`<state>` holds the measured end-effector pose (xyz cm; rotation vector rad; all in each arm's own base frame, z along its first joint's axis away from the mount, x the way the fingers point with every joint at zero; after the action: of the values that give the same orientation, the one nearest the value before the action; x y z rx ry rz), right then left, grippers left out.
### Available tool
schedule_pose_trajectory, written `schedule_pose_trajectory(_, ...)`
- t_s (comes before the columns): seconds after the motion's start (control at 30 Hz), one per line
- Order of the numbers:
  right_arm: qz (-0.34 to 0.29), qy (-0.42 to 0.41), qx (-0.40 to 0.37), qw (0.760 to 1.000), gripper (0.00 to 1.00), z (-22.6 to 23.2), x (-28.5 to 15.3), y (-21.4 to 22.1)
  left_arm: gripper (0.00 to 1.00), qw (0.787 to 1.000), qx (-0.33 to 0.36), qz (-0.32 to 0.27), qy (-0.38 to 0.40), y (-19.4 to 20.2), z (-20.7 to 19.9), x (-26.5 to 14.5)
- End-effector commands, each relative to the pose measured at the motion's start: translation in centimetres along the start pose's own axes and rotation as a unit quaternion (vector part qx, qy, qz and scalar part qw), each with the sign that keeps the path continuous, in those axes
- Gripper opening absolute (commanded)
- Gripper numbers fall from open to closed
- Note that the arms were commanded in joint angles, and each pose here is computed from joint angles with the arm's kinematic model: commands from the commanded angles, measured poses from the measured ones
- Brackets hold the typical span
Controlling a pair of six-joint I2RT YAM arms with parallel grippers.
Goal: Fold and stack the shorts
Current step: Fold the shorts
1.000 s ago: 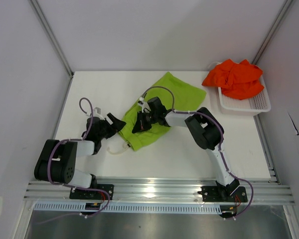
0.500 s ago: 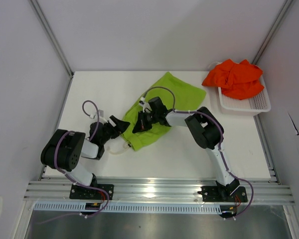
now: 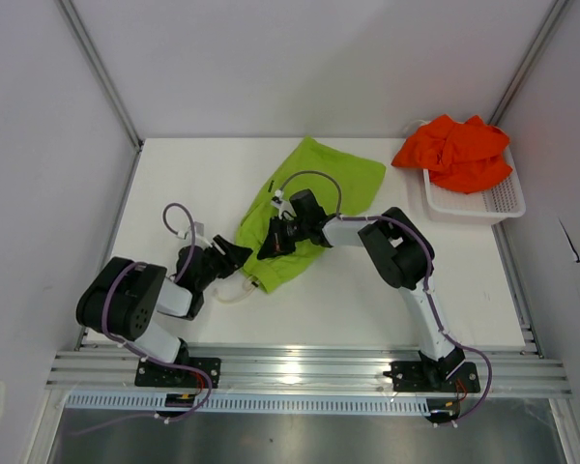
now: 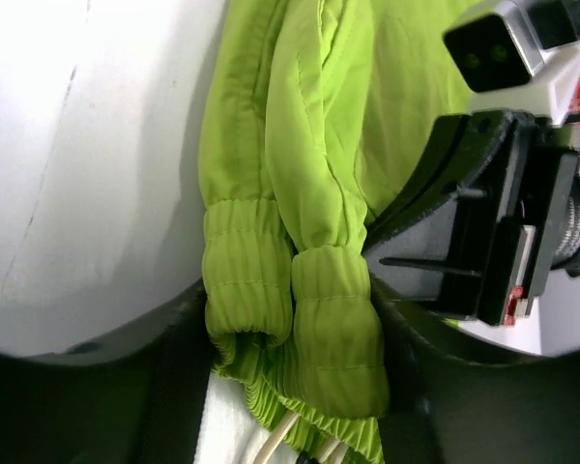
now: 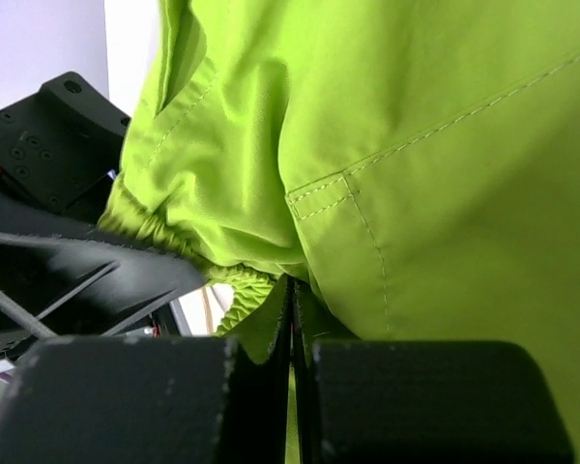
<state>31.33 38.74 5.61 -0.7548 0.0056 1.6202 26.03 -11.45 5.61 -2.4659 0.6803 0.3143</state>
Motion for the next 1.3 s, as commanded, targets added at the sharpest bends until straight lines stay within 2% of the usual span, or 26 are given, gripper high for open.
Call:
schedule_pose_trajectory(0.0, 0.019, 0.073, 0.005, 0.997, 0.0, -3.1, 0.9, 2.5, 0.5, 0.998, 0.001, 0.042, -0.044, 1.1, 0.5, -0.2)
schedule_pose_trajectory(0.1, 0.02, 0.089, -0.007, 0.996, 0.0, -3.1, 0.6, 2.9, 0.33, 0.998, 0.011, 0.027, -0.063, -0.6, -0.8, 0.5)
schedule_pose_trajectory(0.2, 0.017, 0.093, -0.011, 0.995, 0.0, -2.8, 0.0, 3.0, 0.27, 0.997, 0.021, 0.021, -0.073, -2.0, -1.8, 1.0)
schedule_pose_trajectory(0.27, 0.007, 0.089, -0.021, 0.996, 0.04, -1.9, -0.4, 2.5, 0.23, 0.997, 0.027, 0.019, -0.067, -3.0, -3.0, 1.7)
schedule_pose_trajectory(0.3, 0.001, 0.091, -0.026, 0.995, 0.09, -1.6, -0.8, 2.2, 0.19, 0.995, 0.026, 0.036, -0.087, -2.7, -2.6, 1.7)
schedule_pose_trajectory(0.33, -0.007, 0.1, -0.035, 0.994, 0.22, -1.4, -1.1, 1.9, 0.17, 0.993, 0.029, 0.05, -0.099, -2.5, -2.2, 1.9)
schedule_pose_trajectory(0.4, -0.025, 0.096, -0.061, 0.993, 0.29, 0.2, -2.3, 0.9, 0.15, 0.993, 0.03, 0.06, -0.099, -3.0, -3.0, 2.6)
schedule_pose_trajectory(0.43, -0.032, 0.106, -0.068, 0.992, 0.42, 0.4, -2.7, 0.8, 0.14, 0.991, 0.028, 0.072, -0.109, -2.8, -2.7, 2.8)
schedule_pose_trajectory(0.5, -0.055, 0.105, -0.103, 0.988, 0.54, 2.1, -4.2, 0.0, 0.14, 0.99, 0.028, 0.08, -0.111, -2.9, -3.0, 3.0)
schedule_pose_trajectory(0.53, -0.063, 0.113, -0.114, 0.985, 0.65, 2.5, -4.6, -0.1, 0.14, 0.988, 0.031, 0.091, -0.123, -2.8, -2.8, 3.0)
schedule_pose_trajectory(0.6, -0.073, 0.12, -0.148, 0.979, 0.76, 3.4, -5.8, 0.3, 0.15, 0.986, 0.042, 0.093, -0.128, -3.7, -3.7, 3.6)
schedule_pose_trajectory(0.67, -0.074, 0.134, -0.183, 0.971, 0.8, 4.1, -6.6, 1.0, 0.15, 0.979, 0.05, 0.119, -0.157, -3.4, -3.0, 3.3)
schedule_pose_trajectory(0.73, -0.073, 0.151, -0.209, 0.964, 0.84, 4.4, -6.7, 1.4, 0.16, 0.979, 0.064, 0.122, -0.151, -4.6, -4.3, 3.9)
schedule_pose_trajectory(0.77, -0.069, 0.176, -0.24, 0.952, 0.85, 4.6, -6.3, 2.2, 0.17, 0.973, 0.059, 0.147, -0.169, -4.1, -3.7, 3.7)
schedule_pose_trajectory(0.83, -0.074, 0.197, -0.284, 0.935, 0.89, 5.8, -6.2, 2.7, 0.17, 0.972, 0.066, 0.166, -0.155, -4.7, -5.0, 4.3)
schedule_pose_trajectory(1.0, -0.085, 0.281, -0.42, 0.859, 0.93, 7.9, -4.4, 4.8, 0.18, 0.961, 0.073, 0.204, -0.171, -4.8, -5.2, 4.7)
schedule_pose_trajectory(1.13, -0.108, 0.331, -0.481, 0.805, 0.98, 9.1, -3.5, 5.0, 0.18, 0.956, 0.077, 0.216, -0.185, -4.9, -5.1, 4.8)
schedule_pose_trajectory(1.27, -0.124, 0.363, -0.505, 0.774, 0.99, 10.0, -2.8, 5.2, 0.18, 0.954, 0.07, 0.231, -0.18, -4.6, -5.3, 5.0)
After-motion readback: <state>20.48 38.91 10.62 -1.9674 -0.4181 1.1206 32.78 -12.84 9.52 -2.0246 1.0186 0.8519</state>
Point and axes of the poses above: each gripper's point midway between its finger pads, its own x axis out along the fingers, its own z axis along the line the jaws close on, y = z × x, the point moved 6 cm from there along -x, back along the fingers, and after that the axes turned 7 degrees about -x, right-handed, at the moved point
